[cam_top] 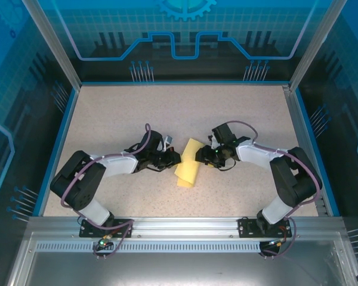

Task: Fold a paper plane with a square sheet of paper (pick it up from the middle)
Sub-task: First fold in half a square sheet of paper at the center of the table.

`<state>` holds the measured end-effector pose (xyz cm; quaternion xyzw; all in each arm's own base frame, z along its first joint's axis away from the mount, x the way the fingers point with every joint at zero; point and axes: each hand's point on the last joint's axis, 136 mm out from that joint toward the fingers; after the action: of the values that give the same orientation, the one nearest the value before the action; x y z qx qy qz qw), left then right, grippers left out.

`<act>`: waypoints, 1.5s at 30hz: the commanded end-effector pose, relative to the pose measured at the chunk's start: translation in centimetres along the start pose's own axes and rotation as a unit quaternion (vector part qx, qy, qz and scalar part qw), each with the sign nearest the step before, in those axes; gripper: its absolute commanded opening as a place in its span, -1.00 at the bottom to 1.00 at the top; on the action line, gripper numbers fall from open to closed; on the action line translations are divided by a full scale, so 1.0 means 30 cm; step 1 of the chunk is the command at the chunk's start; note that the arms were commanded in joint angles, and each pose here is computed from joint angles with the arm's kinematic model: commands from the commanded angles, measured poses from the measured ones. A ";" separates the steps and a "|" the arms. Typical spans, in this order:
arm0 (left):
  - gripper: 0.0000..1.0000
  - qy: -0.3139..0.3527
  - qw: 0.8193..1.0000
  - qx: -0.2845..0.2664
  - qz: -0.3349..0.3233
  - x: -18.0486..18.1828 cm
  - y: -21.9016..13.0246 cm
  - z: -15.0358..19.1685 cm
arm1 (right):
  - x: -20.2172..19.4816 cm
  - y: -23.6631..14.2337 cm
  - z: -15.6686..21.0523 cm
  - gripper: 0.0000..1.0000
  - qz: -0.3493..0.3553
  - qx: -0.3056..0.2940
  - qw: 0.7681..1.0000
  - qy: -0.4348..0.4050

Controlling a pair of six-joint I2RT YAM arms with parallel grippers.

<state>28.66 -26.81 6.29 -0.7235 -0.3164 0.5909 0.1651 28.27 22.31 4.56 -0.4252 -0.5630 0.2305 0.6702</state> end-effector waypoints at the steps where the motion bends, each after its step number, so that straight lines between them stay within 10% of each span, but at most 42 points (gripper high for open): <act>1: -1.00 -0.013 0.999 0.014 -0.045 0.077 0.009 0.020 | 0.001 0.002 -0.021 0.09 0.030 -0.008 1.000 -0.006; 22: -0.92 0.021 0.999 0.024 0.007 0.010 0.043 0.025 | 0.000 0.047 0.027 0.23 0.057 0.012 0.998 -0.026; 30: -0.32 0.044 0.998 0.030 -0.014 0.009 0.013 0.042 | -0.013 0.054 0.028 0.20 0.062 0.026 0.997 -0.036; 45: -0.10 0.053 0.989 -0.044 -0.130 0.069 -0.121 -0.023 | -0.037 0.080 0.032 0.33 0.090 0.042 0.994 -0.045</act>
<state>28.13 -23.31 6.48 -0.7137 -0.4027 0.5316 0.2143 27.47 22.98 2.30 -0.4376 -0.5451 0.3174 0.6408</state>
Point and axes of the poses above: each hand's point on the last joint's axis, 136 mm out from that joint toward the fingers, its own y axis out along the fingers, its own x axis along the line the jaws close on, z = x × y, and after that the axes turned 10 degrees about y, right-handed
